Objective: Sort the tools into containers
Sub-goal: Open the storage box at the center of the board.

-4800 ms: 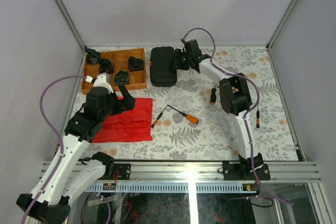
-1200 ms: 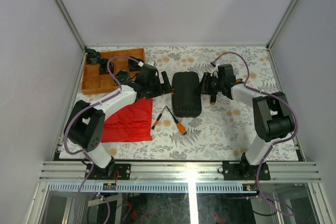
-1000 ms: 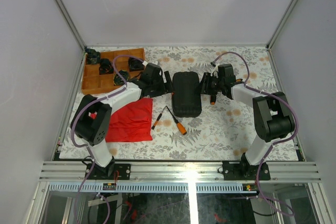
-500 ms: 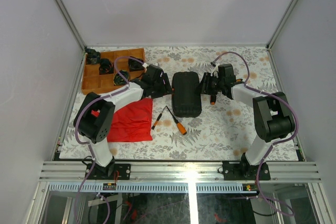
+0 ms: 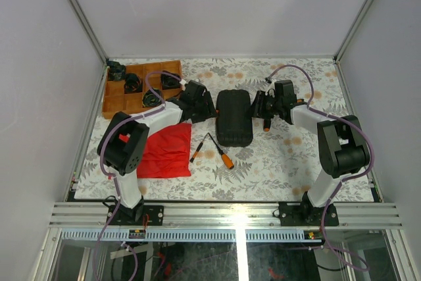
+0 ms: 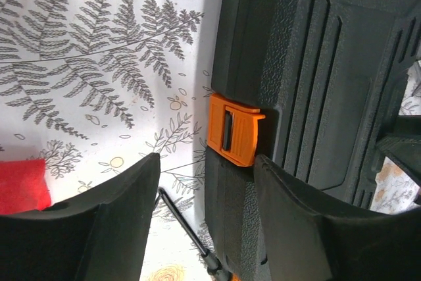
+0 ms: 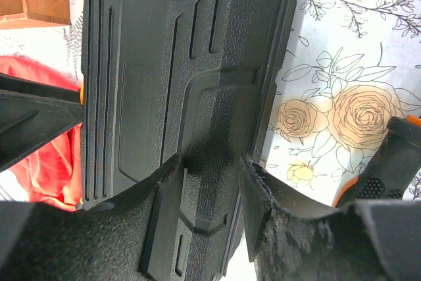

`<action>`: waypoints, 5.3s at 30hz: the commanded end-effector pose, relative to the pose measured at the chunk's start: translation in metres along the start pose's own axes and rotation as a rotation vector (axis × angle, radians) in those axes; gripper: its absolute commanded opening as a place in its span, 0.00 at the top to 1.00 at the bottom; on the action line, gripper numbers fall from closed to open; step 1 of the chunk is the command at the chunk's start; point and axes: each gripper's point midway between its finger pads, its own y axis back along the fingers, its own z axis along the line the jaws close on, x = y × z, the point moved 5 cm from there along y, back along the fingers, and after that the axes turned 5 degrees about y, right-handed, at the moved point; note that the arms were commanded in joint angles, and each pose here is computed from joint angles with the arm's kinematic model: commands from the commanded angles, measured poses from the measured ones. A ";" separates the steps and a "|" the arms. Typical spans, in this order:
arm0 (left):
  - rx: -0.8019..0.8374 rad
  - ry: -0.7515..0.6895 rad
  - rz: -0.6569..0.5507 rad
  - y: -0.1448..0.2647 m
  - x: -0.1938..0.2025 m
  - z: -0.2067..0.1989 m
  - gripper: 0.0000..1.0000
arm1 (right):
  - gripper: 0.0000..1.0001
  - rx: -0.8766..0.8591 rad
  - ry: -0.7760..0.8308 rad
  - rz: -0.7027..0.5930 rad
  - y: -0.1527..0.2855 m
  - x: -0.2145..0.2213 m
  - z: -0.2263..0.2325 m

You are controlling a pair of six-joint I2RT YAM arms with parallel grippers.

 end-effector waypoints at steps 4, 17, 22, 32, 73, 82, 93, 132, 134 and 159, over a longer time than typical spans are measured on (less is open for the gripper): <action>0.032 0.004 -0.049 -0.009 -0.013 -0.015 0.47 | 0.55 0.072 -0.006 0.084 -0.002 0.022 -0.017; -0.019 0.044 -0.059 -0.007 -0.009 0.010 0.96 | 0.56 0.082 -0.007 0.096 -0.004 0.022 -0.019; 0.002 0.098 -0.057 -0.004 -0.014 0.023 1.00 | 0.56 0.086 -0.006 0.100 -0.004 0.022 -0.019; 0.063 0.094 -0.089 0.012 -0.027 0.018 0.85 | 0.56 0.090 0.000 0.102 -0.004 0.020 -0.019; 0.435 0.275 0.045 -0.026 -0.013 0.019 0.50 | 0.55 0.062 -0.006 0.135 -0.006 0.024 -0.017; 0.532 0.351 0.097 -0.031 -0.006 0.015 0.61 | 0.55 0.062 -0.005 0.136 -0.004 0.024 -0.017; 0.515 0.343 0.065 -0.024 -0.010 0.017 0.82 | 0.55 0.070 -0.004 0.144 -0.006 0.025 -0.019; 0.038 0.068 -0.081 0.026 -0.006 0.005 1.00 | 0.39 0.095 0.067 0.059 0.015 -0.007 -0.005; 0.028 0.055 -0.081 0.029 -0.006 0.002 1.00 | 0.34 0.099 0.083 0.033 0.023 -0.013 -0.001; 0.205 0.103 0.009 0.006 0.013 0.001 0.98 | 0.05 0.101 0.092 -0.075 0.044 -0.017 0.008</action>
